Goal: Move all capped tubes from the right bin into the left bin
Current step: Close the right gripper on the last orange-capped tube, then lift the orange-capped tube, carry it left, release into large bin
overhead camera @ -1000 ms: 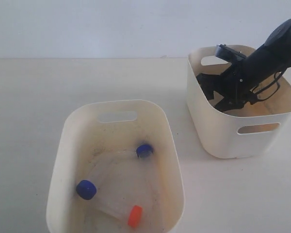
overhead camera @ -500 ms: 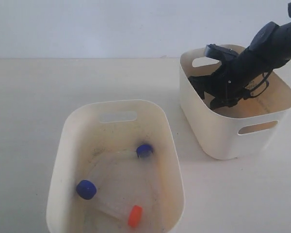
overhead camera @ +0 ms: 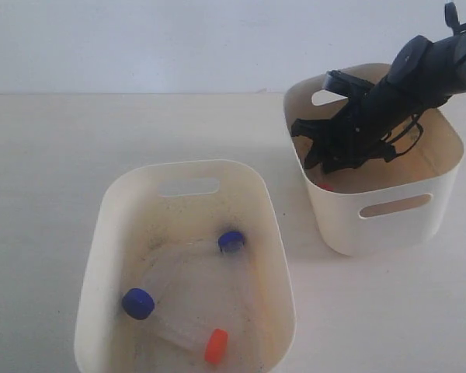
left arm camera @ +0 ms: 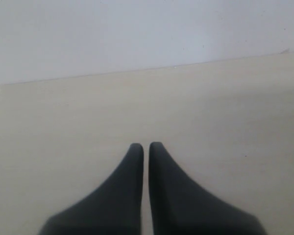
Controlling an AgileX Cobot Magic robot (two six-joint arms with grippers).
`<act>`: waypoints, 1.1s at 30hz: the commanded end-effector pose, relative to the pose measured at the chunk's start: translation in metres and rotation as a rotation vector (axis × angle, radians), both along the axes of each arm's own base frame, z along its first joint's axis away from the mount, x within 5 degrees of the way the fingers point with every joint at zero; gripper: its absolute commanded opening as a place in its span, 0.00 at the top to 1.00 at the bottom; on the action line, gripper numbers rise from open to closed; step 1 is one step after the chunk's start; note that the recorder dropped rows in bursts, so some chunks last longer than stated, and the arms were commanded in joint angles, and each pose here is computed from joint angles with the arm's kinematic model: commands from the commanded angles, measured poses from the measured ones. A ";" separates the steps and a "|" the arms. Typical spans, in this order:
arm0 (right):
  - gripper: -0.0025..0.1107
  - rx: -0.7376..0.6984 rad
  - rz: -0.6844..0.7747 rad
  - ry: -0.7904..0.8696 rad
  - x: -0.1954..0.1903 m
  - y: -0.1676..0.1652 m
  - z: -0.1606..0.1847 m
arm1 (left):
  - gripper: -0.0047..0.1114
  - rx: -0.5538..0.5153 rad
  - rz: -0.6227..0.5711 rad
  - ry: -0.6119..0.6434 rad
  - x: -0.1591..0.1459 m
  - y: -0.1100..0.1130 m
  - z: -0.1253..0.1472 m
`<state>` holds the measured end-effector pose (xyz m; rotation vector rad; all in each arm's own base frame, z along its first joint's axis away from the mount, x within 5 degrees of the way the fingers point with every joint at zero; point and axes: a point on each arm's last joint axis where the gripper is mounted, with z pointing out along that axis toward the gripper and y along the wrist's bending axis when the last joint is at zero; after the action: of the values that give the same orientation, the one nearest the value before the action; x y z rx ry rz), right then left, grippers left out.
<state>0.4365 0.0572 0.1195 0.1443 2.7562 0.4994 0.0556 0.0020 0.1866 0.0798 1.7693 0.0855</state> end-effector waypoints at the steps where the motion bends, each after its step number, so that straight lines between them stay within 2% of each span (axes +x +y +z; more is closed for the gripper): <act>1: 0.86 -0.111 0.060 0.003 -0.003 -0.012 -0.009 | 0.92 -0.018 0.001 -0.020 0.000 0.000 0.003; 13: 0.86 -0.087 -0.009 -0.071 -0.003 -0.013 0.027 | 0.92 -0.018 0.001 -0.020 0.000 0.000 0.003; 15: 0.89 -0.078 -0.028 -0.087 -0.003 -0.013 0.036 | 0.92 -0.018 0.001 -0.020 0.000 0.000 0.003; 18: 0.98 -0.074 -0.035 -0.102 -0.003 -0.013 0.042 | 0.92 -0.018 0.001 -0.020 0.000 0.000 0.003; 26: 0.98 -0.061 -0.043 -0.126 -0.006 -0.013 0.057 | 0.92 -0.018 0.001 -0.020 0.000 0.000 0.003; 33: 0.98 -0.053 -0.070 -0.229 -0.013 -0.023 0.103 | 0.92 -0.018 0.001 -0.020 0.000 0.000 0.003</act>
<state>0.4278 0.0448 0.1978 0.1460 2.5904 0.4066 0.0556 0.0020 0.1866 0.0798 1.7693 0.0855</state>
